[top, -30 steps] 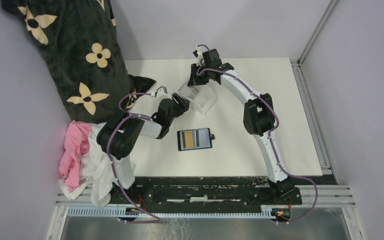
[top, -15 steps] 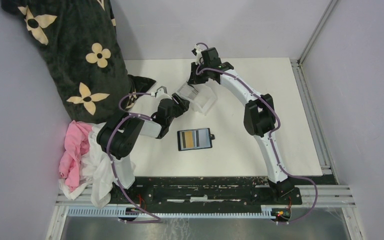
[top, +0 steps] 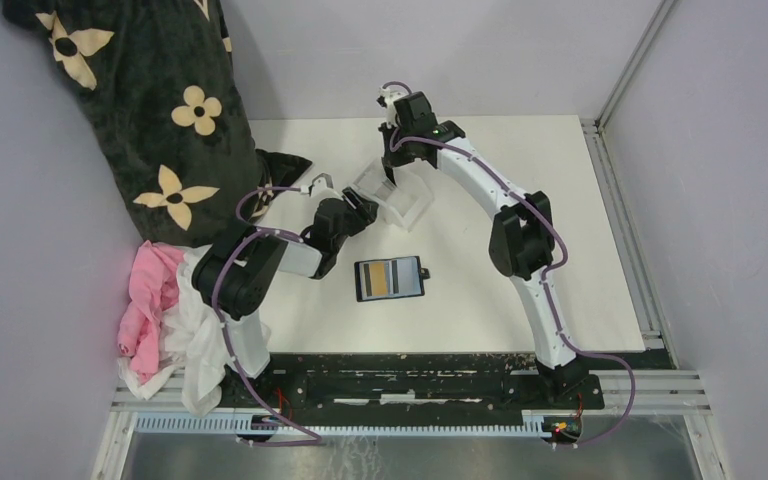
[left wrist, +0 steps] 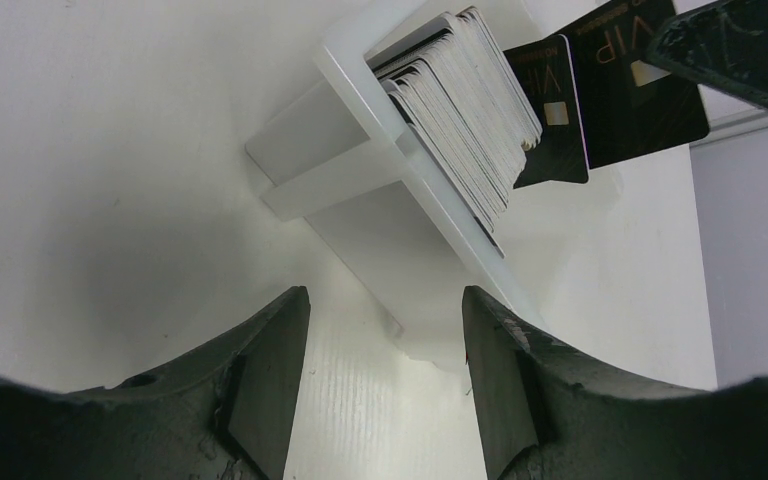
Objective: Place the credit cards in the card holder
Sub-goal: Pick up the credit card from the storage box.
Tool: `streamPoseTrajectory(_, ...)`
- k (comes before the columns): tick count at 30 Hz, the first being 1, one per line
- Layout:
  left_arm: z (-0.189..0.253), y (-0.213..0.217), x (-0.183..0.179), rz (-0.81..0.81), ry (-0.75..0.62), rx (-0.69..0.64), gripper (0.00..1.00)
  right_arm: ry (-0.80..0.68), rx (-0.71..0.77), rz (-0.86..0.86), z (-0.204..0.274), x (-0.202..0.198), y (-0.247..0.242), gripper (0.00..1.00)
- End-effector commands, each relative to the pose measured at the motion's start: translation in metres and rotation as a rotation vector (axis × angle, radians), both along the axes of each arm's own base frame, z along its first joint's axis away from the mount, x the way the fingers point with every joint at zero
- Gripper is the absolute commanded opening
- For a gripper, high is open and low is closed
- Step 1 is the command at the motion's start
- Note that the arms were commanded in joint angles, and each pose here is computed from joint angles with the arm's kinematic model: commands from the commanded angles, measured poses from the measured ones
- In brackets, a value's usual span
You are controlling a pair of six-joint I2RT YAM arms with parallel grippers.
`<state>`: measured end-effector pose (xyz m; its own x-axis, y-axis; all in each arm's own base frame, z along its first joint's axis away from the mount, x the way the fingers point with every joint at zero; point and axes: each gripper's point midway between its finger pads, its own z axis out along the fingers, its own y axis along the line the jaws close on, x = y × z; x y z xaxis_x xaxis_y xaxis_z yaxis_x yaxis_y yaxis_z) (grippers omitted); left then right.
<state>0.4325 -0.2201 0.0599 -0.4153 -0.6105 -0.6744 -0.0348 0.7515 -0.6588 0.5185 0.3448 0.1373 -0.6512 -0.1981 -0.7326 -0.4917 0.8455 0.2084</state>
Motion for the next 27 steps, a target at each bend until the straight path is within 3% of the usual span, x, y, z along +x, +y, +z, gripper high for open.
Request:
streamPoseTrajectory(1,0.046,0.000,0.006,0.004,-0.114,-0.049,0.65,-0.137,-0.028,-0.022,0.055,-0.001,-0.008,0.01)
streamPoseTrajectory(16,0.097,0.017,-0.015,0.016,-0.200,-0.034,0.65,-0.313,-0.085,-0.121,0.105,-0.001,-0.044,0.01)
streamPoseTrajectory(22,0.130,0.018,-0.037,-0.036,-0.271,-0.069,0.66,-0.275,-0.001,-0.102,0.127,-0.043,-0.051,0.01)
streamPoseTrajectory(27,0.150,-0.002,-0.064,-0.209,-0.332,-0.112,0.67,-0.181,0.124,-0.037,0.139,-0.107,-0.054,0.01)
